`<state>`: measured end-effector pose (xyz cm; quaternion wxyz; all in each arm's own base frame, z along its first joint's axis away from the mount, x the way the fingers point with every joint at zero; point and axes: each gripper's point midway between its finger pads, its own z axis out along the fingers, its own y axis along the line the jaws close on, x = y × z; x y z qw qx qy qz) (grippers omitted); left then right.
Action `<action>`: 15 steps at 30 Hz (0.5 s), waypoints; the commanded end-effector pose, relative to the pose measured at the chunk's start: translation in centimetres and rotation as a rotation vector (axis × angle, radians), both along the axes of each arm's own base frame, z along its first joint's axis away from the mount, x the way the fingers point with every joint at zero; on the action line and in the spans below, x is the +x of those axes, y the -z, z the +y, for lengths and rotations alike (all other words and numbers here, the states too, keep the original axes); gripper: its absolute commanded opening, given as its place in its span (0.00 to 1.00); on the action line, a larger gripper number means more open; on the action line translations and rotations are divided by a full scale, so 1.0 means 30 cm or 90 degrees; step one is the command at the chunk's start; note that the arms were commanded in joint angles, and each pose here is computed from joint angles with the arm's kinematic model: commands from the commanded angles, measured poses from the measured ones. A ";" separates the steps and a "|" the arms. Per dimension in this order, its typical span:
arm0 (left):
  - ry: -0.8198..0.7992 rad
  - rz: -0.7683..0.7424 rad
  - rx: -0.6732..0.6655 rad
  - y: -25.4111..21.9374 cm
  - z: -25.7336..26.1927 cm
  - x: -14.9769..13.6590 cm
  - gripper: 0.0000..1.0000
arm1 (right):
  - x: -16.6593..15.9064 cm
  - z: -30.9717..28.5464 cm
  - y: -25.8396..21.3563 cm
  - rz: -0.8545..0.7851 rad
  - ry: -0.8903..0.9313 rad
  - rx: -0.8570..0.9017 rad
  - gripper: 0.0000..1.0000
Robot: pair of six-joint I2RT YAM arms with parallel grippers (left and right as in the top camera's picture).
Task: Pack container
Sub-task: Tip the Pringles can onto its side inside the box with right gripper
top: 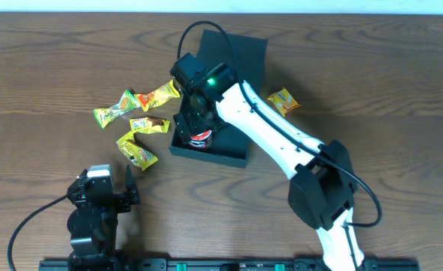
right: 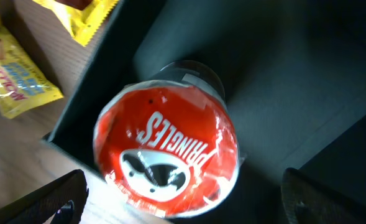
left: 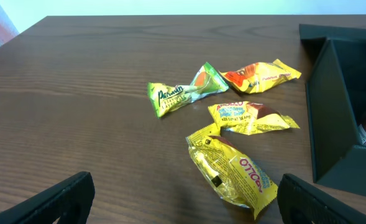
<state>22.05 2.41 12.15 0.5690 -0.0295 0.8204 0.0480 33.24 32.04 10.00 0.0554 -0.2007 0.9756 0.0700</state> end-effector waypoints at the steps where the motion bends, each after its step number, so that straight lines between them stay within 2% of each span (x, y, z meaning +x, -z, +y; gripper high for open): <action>1: -0.008 0.011 -0.010 0.030 0.005 -0.002 0.95 | 0.009 -0.007 0.031 0.005 0.018 -0.012 0.99; 10: -0.008 0.011 -0.010 0.030 0.005 -0.002 0.95 | 0.017 0.022 0.079 0.009 0.012 -0.007 0.99; 15: -0.008 0.011 -0.010 0.030 0.005 -0.002 0.95 | 0.011 0.049 0.079 0.022 0.012 0.020 0.83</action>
